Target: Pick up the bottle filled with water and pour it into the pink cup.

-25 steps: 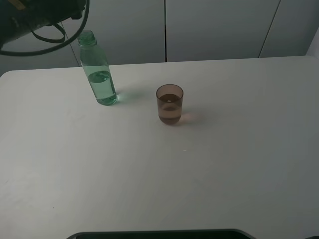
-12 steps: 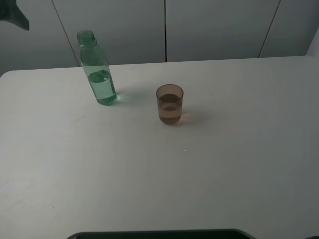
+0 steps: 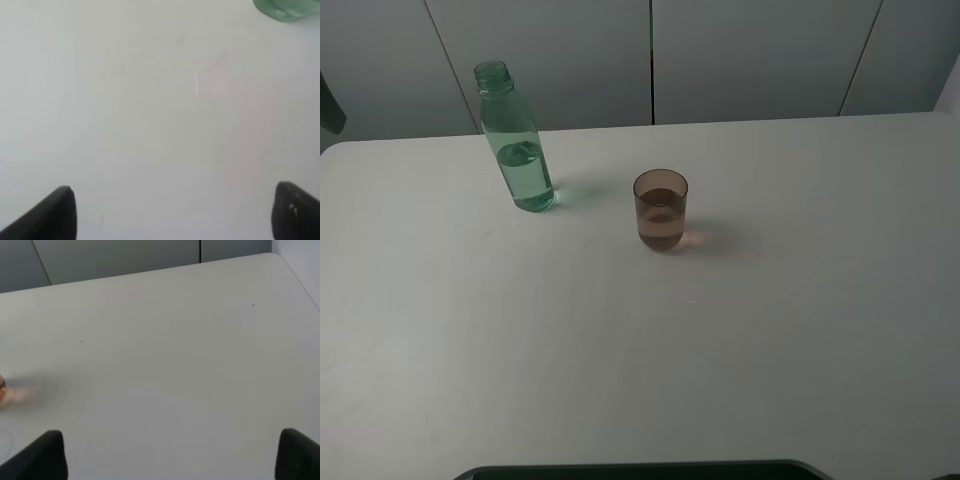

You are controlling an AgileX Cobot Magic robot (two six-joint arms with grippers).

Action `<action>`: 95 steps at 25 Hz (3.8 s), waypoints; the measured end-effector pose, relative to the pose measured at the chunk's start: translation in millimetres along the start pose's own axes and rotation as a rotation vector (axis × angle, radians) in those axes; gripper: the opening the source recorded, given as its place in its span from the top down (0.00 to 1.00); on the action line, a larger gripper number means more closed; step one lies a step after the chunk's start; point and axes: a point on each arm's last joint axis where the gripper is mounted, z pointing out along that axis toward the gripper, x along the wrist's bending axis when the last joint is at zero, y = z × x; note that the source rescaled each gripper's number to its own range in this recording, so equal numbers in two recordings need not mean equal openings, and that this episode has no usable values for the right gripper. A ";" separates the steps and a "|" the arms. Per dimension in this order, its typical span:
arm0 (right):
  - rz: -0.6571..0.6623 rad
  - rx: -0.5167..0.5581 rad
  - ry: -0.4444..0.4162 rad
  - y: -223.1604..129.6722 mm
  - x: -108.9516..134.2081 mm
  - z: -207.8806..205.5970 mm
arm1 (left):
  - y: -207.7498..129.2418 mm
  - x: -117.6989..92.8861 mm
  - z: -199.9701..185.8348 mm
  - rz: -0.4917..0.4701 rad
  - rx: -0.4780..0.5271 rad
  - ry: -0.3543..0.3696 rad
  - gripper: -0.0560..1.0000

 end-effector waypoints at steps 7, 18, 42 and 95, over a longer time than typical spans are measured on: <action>0.000 0.000 0.000 0.0 0.0 0.0 | -23.7 1.4 -22.7 -0.029 -0.060 -0.004 0.01; 0.000 0.000 0.000 0.0 0.0 0.0 | -121.6 9.2 -41.9 -0.015 -0.152 -0.009 0.01; 0.000 0.000 0.000 0.0 0.0 0.0 | -263.3 24.5 -31.3 0.146 -0.691 0.029 0.01; 0.000 0.000 0.000 0.0 0.0 0.0 | -277.8 25.4 -34.7 0.121 -0.785 0.016 0.00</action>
